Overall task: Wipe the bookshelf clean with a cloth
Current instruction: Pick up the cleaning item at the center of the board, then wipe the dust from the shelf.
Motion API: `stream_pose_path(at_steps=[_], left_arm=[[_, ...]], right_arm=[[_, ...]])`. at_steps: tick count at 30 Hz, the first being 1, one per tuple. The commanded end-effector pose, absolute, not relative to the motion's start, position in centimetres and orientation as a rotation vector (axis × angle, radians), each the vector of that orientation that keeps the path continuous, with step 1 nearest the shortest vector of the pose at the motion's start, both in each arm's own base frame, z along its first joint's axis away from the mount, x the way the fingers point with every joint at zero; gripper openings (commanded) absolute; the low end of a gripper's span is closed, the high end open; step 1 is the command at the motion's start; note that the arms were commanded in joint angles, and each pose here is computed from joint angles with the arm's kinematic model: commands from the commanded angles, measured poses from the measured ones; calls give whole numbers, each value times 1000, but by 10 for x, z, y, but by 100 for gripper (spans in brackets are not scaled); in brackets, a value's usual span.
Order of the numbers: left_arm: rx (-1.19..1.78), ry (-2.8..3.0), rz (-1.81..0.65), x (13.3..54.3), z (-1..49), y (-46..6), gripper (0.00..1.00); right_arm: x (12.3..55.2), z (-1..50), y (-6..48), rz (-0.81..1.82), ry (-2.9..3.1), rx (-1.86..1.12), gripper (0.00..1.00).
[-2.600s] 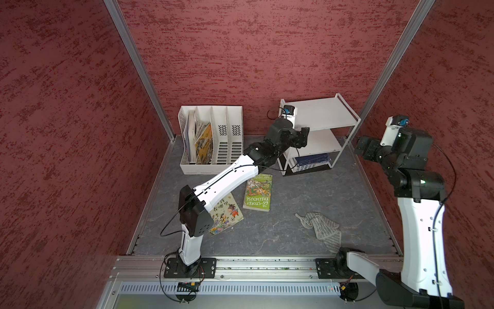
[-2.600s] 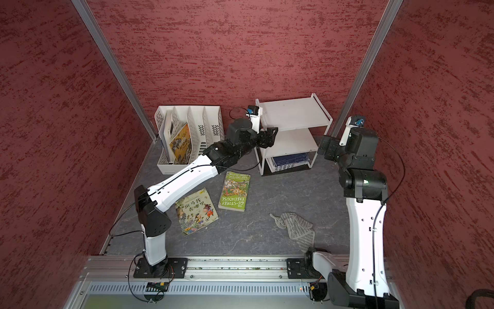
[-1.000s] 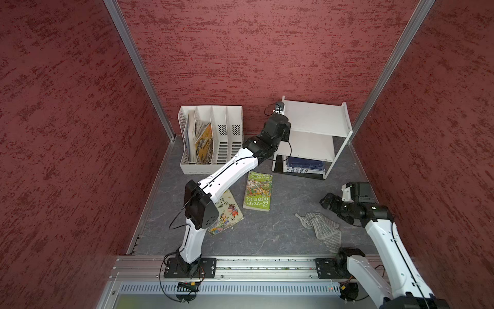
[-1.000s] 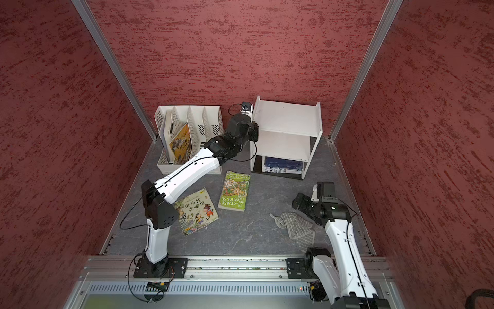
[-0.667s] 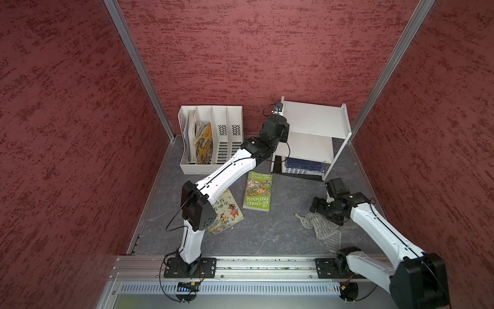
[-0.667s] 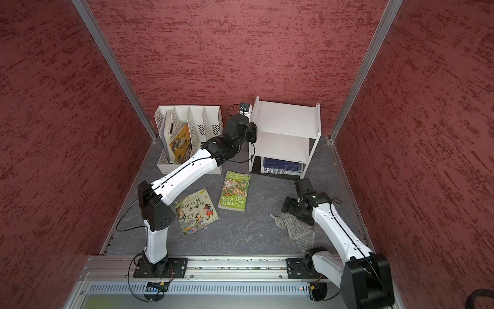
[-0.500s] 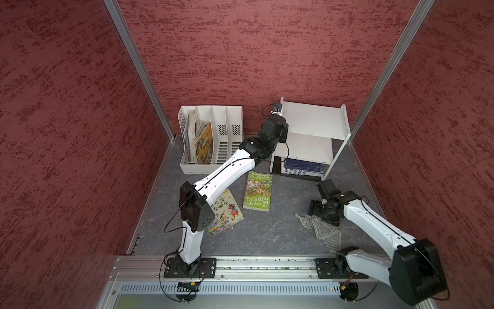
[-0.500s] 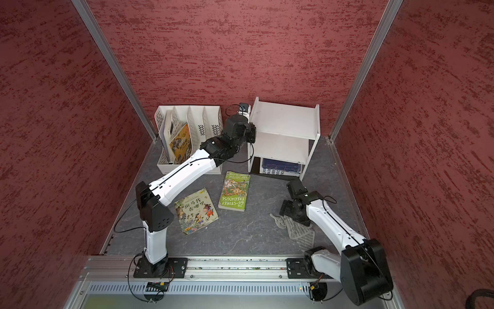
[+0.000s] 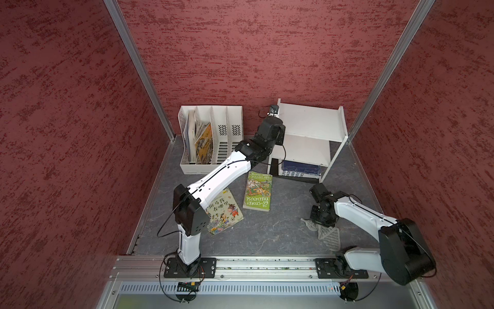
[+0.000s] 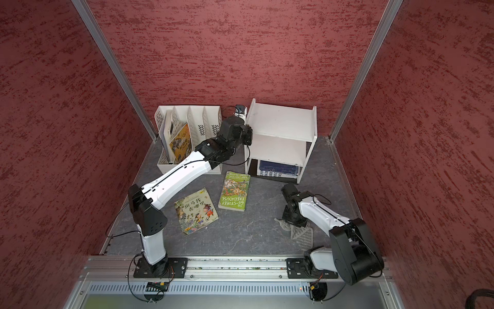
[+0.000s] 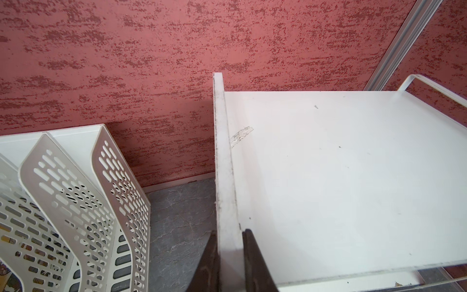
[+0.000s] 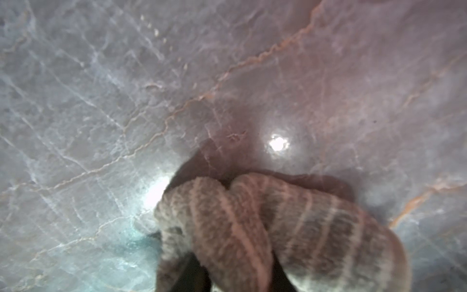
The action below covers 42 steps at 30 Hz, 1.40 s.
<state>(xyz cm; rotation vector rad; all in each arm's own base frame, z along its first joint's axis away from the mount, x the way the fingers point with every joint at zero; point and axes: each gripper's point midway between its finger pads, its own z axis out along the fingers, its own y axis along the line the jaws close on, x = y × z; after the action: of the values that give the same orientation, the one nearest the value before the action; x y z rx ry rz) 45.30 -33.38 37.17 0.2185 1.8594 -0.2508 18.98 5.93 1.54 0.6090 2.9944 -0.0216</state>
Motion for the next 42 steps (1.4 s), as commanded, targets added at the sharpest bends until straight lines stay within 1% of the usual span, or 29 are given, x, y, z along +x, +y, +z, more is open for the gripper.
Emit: stream_pose_path(at_steps=[1,3,4,7,10,11,13,16,19,22,25,28,30,32,37,42], left_arm=[[169,1798,-276,441,410,-315,18],[169,1795,-269,439,414,-311,21],[171,1792,-269,438,416,-309,26],[202,1783,-284,432,423,-309,48],[254,1764,-307,425,433,-311,69],[282,1752,-322,420,439,-313,74],[318,1728,-351,412,452,-314,78],[392,1681,-453,399,473,-327,80],[446,1643,-559,393,492,-343,78],[495,1651,-647,401,494,-365,78],[512,1667,-720,414,492,-379,78],[486,1697,-790,436,478,-387,76],[481,1713,-860,446,467,-393,74],[495,1724,-899,450,457,-400,73],[533,1766,-877,458,429,-412,73],[549,1805,-846,465,409,-417,72]], right_arm=[[198,17,57,-14,2941,628,11],[209,25,49,26,2883,693,0],[214,29,45,76,2849,731,0],[234,48,27,194,2734,847,0],[257,73,3,196,2636,895,0],[264,81,-10,189,2599,940,0],[273,88,-32,206,2522,1052,0],[287,96,-64,235,2388,1201,0],[310,110,-79,268,2311,1225,0],[341,135,-86,336,2193,1182,0],[359,155,-86,452,2073,1154,0],[374,164,-76,594,2040,1136,0],[384,169,-67,702,2021,1129,0],[390,175,-64,751,1994,1132,0],[406,193,-55,889,1953,1139,0],[406,188,-46,968,1942,1208,0]])
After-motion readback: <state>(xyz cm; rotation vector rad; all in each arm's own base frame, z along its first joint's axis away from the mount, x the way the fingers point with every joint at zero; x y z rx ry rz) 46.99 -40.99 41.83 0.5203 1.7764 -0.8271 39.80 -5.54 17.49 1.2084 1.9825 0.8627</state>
